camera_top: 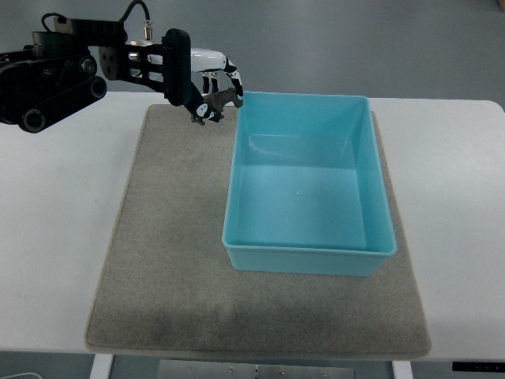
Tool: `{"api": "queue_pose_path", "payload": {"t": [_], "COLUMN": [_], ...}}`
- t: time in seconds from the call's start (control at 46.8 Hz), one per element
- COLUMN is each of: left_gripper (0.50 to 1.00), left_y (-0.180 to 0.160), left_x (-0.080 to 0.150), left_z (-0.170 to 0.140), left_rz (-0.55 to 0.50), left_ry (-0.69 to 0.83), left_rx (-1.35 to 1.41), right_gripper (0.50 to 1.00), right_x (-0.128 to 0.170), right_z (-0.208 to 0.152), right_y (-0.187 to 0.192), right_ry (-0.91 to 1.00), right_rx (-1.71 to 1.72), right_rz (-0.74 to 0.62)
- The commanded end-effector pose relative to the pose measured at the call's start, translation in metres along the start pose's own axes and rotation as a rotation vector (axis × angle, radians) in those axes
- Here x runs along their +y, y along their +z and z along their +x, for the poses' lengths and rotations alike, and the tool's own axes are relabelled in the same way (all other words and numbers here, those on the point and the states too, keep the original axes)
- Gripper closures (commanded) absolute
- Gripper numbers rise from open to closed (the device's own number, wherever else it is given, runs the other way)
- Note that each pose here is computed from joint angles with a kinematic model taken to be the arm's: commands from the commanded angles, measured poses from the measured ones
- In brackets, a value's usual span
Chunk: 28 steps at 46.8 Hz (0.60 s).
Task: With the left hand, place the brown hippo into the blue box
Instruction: 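Lift the hippo with the left hand and carry it over the box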
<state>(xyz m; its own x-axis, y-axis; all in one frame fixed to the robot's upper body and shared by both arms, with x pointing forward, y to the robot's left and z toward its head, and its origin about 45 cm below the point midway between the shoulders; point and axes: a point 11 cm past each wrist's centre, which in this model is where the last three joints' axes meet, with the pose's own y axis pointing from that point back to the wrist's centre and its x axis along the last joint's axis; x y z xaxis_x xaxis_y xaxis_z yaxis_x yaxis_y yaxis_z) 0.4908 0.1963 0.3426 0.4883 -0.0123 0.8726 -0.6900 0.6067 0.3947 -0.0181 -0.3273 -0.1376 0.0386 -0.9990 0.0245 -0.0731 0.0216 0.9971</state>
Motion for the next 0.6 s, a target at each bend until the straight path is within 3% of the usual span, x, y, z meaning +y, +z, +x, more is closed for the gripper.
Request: {"api": "queue_pose_path", "payload": {"t": [0.0, 0.578], "left_gripper": [1.0, 1.0], "left_y": [0.01, 0.052], "left_x": [-0.002, -0.019], "left_z": [0.003, 0.003], "left_rz": [-0.026, -0.132], "left_ry": [0.007, 0.029], "left_rx": [-0.009, -0.021], "right_gripper": [0.564, 0.564], "right_x": [0.0, 0.0], "right_z": [0.0, 0.0], "right_y": [0.0, 0.0], "right_ry": [0.0, 0.0], "right_rx": [0.0, 0.0], "right_rz": [0.0, 0.0]}}
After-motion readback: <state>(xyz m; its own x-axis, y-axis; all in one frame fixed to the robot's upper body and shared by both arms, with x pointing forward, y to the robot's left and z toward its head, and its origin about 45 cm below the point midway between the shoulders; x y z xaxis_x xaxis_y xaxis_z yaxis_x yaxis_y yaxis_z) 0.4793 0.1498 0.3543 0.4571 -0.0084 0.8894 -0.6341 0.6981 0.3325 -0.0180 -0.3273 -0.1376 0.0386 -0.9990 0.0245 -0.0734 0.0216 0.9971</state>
